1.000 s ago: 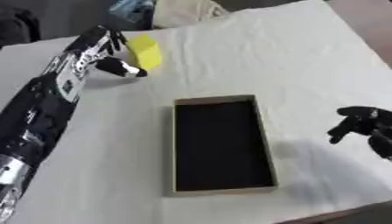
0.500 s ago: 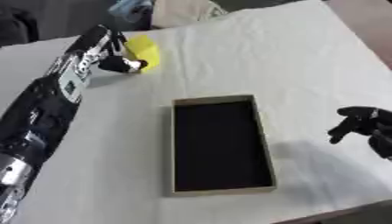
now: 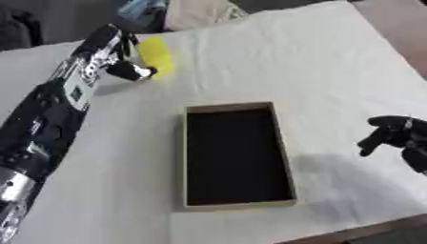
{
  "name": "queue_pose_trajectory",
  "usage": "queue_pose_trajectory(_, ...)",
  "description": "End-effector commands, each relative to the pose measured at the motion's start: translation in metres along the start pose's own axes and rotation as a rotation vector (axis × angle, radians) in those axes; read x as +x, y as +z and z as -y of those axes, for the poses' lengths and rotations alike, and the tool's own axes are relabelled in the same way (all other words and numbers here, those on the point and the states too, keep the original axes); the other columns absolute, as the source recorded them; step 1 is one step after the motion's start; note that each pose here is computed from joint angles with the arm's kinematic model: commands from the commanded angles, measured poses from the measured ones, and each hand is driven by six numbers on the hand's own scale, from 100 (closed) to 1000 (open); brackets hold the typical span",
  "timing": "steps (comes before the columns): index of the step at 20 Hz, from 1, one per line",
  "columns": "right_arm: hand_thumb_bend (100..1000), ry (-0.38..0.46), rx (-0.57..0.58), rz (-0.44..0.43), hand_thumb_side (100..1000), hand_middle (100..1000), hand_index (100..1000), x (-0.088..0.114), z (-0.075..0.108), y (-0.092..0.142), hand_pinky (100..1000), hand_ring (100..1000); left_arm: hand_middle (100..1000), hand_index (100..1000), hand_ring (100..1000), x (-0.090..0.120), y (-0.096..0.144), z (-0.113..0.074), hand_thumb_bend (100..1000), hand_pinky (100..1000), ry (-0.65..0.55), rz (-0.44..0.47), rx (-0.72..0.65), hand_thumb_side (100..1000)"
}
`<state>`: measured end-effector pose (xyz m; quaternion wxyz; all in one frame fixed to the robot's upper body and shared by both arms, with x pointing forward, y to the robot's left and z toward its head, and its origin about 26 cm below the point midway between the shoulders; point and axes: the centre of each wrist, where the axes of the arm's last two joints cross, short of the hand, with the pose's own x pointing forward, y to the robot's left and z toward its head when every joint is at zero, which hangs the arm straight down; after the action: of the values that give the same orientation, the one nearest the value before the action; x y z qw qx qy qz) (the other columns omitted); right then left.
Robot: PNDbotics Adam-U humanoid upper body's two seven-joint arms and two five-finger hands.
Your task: Pick up objects on the table and place them in the box.
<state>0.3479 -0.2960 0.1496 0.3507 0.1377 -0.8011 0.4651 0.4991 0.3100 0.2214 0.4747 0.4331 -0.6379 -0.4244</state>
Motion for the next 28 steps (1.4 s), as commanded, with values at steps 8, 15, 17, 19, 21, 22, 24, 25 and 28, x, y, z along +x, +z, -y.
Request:
queue_pose_trajectory(8,100,0.091,0.101,0.063,657,636,922,0.002,0.005,0.005,778,655,365,570,407,0.001,0.003,-0.049,548,672,-0.012,0.092,0.034,275)
queue_pose_trajectory(15,100,0.082,0.103,0.051,648,636,922,0.001,0.004,0.01,779,658,368,572,410,0.016,0.009,-0.075,553,671,-0.044,0.236,0.012,279)
queue_pose_trajectory(17,100,0.081,0.103,0.05,642,637,922,0.0,0.004,0.01,780,658,369,573,411,0.021,0.011,-0.08,554,670,-0.051,0.275,0.006,280)
queue_pose_trajectory(19,100,0.08,0.104,0.048,640,637,922,0.0,0.004,0.011,780,659,370,574,412,0.028,0.013,-0.085,556,670,-0.061,0.316,-0.001,281)
queue_pose_trajectory(21,100,0.078,0.105,0.047,640,637,922,0.0,0.003,0.011,780,659,370,574,412,0.034,0.015,-0.087,556,669,-0.065,0.349,-0.01,281)
queue_pose_trajectory(22,100,0.078,0.106,0.047,640,637,922,0.0,0.003,0.011,780,659,371,575,414,0.037,0.016,-0.088,558,669,-0.068,0.366,-0.016,282)
queue_pose_trajectory(24,100,0.078,0.107,0.046,637,637,922,0.0,0.003,0.011,780,660,372,576,414,0.043,0.018,-0.09,558,669,-0.075,0.4,-0.031,283)
queue_pose_trajectory(25,100,0.078,0.107,0.046,637,637,922,0.0,0.003,0.011,780,660,372,576,414,0.046,0.018,-0.09,558,669,-0.076,0.415,-0.039,282)
queue_pose_trajectory(28,100,0.077,0.108,0.047,637,637,921,0.0,0.003,0.011,780,660,374,577,416,0.057,0.02,-0.089,561,668,-0.084,0.471,-0.074,281)
